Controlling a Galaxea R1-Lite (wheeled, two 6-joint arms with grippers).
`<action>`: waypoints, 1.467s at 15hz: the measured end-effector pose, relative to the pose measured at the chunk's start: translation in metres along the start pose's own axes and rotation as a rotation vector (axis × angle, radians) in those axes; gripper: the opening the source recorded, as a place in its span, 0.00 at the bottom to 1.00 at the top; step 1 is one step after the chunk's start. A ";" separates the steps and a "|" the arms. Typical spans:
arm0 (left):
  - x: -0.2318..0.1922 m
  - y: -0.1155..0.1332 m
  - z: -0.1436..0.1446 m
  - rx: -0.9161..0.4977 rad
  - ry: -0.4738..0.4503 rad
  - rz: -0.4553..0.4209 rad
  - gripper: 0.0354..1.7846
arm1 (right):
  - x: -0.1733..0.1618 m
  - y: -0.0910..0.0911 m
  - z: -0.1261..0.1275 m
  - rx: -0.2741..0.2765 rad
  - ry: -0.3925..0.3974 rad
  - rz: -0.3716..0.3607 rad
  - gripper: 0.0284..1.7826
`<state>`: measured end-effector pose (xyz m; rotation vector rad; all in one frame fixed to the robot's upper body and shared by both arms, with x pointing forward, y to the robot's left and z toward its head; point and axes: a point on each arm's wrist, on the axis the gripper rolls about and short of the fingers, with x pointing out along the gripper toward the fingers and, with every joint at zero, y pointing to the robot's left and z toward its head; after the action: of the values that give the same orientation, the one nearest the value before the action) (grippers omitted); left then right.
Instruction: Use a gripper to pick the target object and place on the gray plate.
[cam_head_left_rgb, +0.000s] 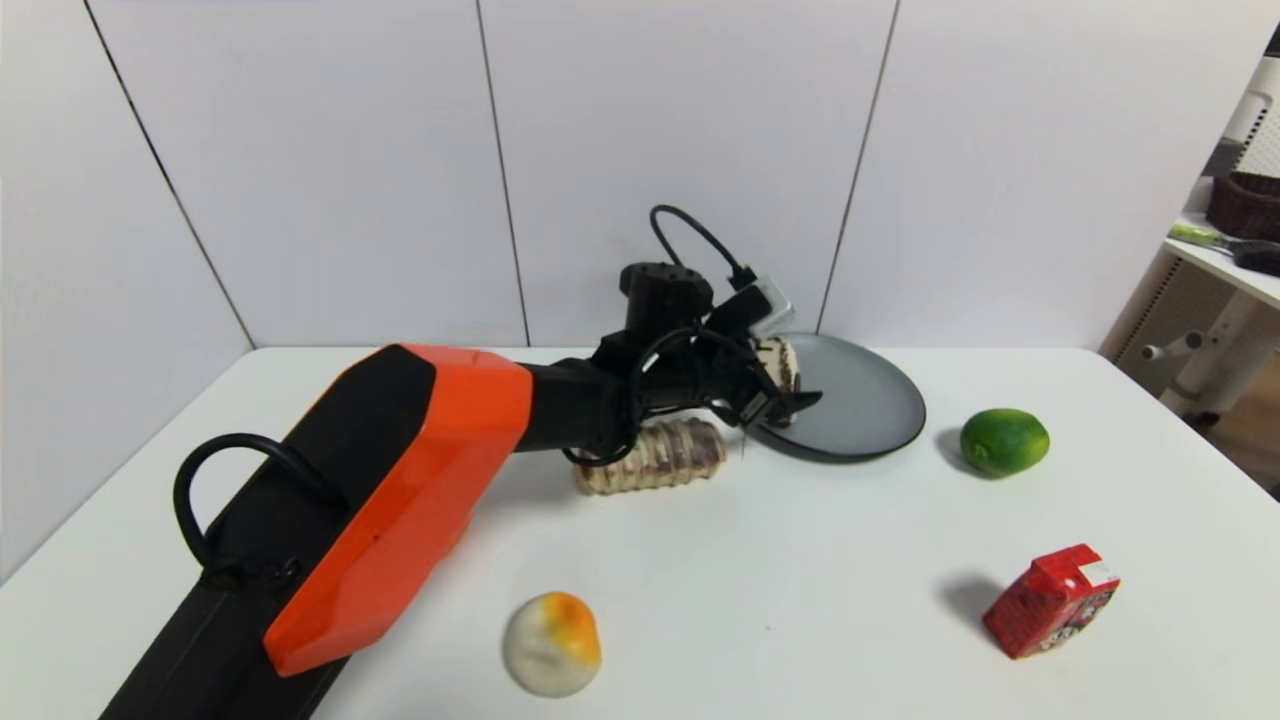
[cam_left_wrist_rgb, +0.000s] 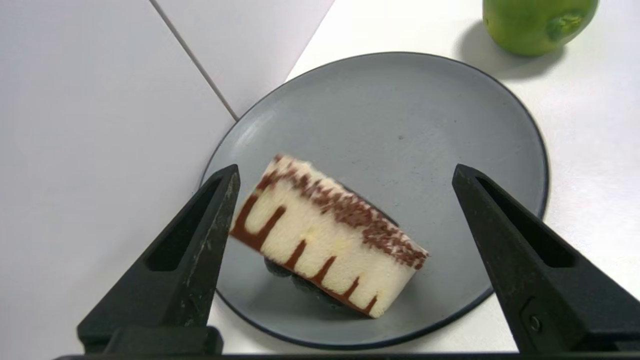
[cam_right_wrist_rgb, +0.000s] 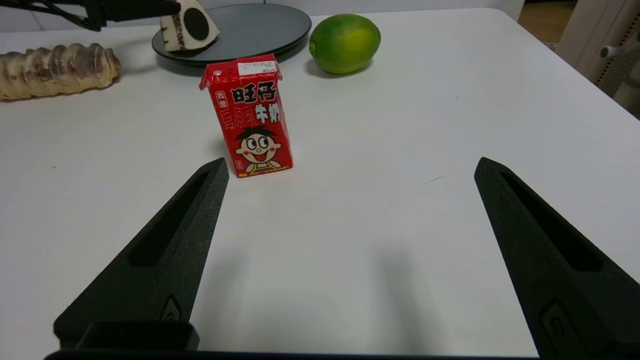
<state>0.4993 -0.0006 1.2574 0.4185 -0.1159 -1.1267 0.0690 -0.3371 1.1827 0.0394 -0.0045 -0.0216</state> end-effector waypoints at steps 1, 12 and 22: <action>-0.008 0.006 0.011 0.005 0.008 0.011 0.88 | 0.000 0.000 0.000 0.000 0.000 0.000 0.95; -0.239 0.068 0.099 0.012 0.321 0.273 0.94 | 0.000 0.000 0.000 0.000 0.000 0.000 0.95; -0.420 -0.061 0.108 -0.222 0.396 0.634 0.94 | 0.000 0.000 0.000 0.000 0.000 0.000 0.95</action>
<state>0.2339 0.3239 1.3827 0.3619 0.2128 -0.4132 0.0690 -0.3371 1.1827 0.0398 -0.0045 -0.0220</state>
